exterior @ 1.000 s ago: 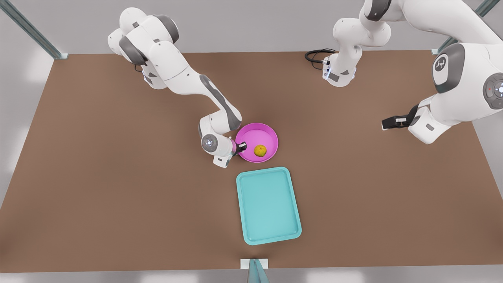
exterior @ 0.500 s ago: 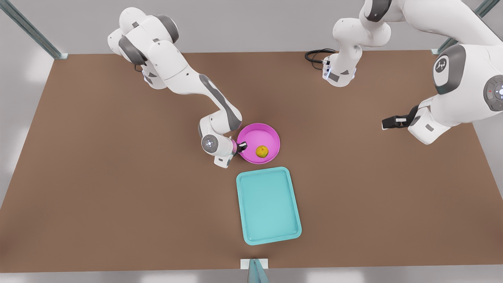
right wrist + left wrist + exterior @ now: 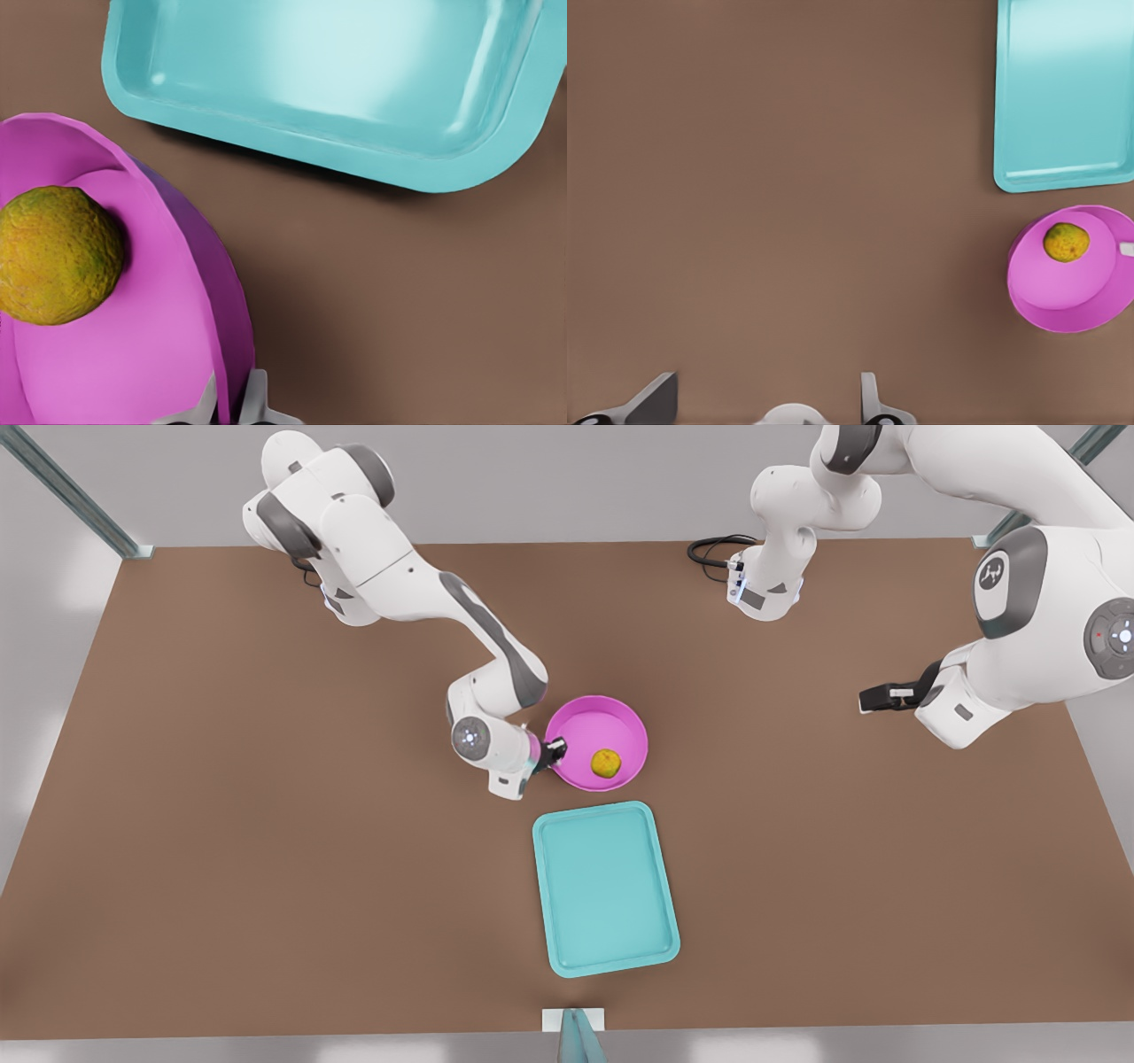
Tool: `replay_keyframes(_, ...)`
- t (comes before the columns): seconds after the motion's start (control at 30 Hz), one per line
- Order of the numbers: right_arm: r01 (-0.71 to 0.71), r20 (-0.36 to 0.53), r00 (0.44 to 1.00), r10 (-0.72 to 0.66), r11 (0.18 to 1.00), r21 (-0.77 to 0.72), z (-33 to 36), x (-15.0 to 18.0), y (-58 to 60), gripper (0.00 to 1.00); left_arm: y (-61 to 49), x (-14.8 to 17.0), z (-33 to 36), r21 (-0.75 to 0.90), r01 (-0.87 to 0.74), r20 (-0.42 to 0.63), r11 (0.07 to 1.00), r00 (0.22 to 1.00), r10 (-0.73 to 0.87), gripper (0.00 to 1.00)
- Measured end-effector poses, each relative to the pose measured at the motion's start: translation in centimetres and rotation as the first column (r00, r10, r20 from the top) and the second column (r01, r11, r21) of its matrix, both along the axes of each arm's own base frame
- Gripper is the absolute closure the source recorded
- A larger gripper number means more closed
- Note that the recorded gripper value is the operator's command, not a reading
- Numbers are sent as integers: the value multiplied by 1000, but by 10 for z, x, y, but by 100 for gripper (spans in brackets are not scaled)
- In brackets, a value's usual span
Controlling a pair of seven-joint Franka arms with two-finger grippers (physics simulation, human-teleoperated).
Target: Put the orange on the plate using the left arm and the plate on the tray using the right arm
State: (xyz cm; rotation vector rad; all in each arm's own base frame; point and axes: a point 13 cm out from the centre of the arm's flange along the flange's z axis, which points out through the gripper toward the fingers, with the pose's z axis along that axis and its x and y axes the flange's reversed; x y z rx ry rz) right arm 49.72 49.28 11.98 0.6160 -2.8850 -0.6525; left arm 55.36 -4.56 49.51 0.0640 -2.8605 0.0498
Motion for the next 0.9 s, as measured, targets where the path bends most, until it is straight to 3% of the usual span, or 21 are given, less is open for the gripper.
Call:
replay_keyframes(0.33, 83, 58, 995, -86, 995, 54, 25, 74, -19, 79, 0, 1, -1, 2, 4, -1, 1000, 1000, -4, 0)
replay_keyframes(0.9, 182, 174, 962, -210, 970, 162, 7, 207, -28, 79, 1, 0, 1, 0, 7, 0, 1000, 1000, -7, 0)
